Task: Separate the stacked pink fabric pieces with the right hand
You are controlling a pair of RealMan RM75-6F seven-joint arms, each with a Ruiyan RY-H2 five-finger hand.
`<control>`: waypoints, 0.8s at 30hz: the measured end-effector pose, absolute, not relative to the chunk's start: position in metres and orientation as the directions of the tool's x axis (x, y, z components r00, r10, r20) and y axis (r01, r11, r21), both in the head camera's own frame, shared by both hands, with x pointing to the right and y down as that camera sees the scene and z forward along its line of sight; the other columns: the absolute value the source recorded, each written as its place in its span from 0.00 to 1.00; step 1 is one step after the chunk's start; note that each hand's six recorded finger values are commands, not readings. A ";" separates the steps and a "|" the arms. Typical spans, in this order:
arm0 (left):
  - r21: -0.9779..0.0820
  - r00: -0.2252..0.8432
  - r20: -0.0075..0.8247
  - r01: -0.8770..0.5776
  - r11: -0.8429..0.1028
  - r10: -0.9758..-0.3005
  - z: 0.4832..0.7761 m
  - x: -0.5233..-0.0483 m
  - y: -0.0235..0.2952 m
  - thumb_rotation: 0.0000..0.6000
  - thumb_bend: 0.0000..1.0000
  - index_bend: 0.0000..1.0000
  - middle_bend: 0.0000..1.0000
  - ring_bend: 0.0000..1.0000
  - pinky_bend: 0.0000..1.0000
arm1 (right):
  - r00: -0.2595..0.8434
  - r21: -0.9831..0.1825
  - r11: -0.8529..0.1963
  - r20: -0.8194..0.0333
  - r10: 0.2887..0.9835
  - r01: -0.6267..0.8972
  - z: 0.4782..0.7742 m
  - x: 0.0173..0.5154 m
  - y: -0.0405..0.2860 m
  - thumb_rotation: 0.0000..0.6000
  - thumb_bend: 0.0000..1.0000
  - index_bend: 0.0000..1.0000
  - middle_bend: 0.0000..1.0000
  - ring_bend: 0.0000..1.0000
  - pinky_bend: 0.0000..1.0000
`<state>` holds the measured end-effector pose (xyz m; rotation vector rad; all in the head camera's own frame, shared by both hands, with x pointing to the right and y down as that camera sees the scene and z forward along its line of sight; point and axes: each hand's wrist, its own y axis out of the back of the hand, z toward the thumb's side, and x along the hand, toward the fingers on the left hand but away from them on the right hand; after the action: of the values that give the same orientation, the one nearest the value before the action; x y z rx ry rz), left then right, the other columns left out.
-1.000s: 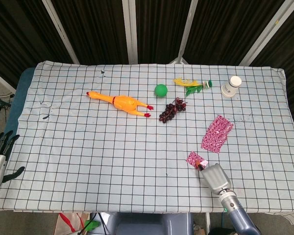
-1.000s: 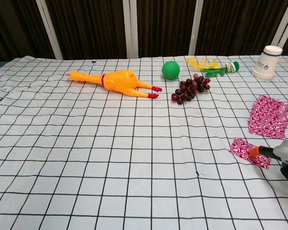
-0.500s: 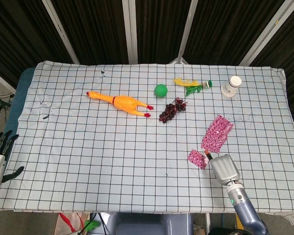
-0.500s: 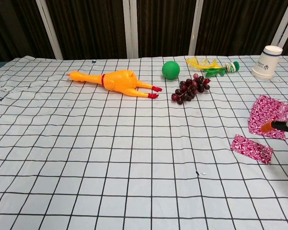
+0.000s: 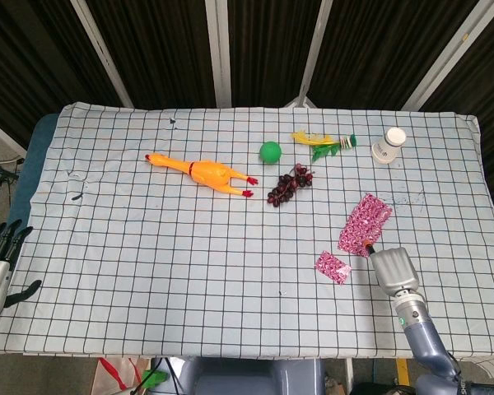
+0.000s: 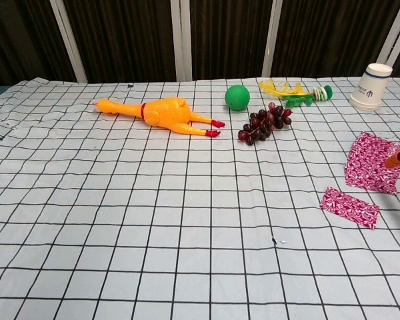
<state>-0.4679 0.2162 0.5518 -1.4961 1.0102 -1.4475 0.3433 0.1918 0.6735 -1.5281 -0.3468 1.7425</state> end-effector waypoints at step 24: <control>-0.931 0.018 0.365 -0.007 -0.365 -0.931 0.555 -0.468 0.215 1.00 0.27 0.13 0.04 0.01 0.10 | 0.014 -0.606 -0.690 -0.756 0.655 -0.397 0.698 0.341 0.197 1.00 0.77 0.20 0.80 0.78 0.57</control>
<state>-0.4684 0.2153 0.5546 -1.4944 1.0037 -1.4612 0.3411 0.1966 0.6978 -1.5406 -0.2737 1.7727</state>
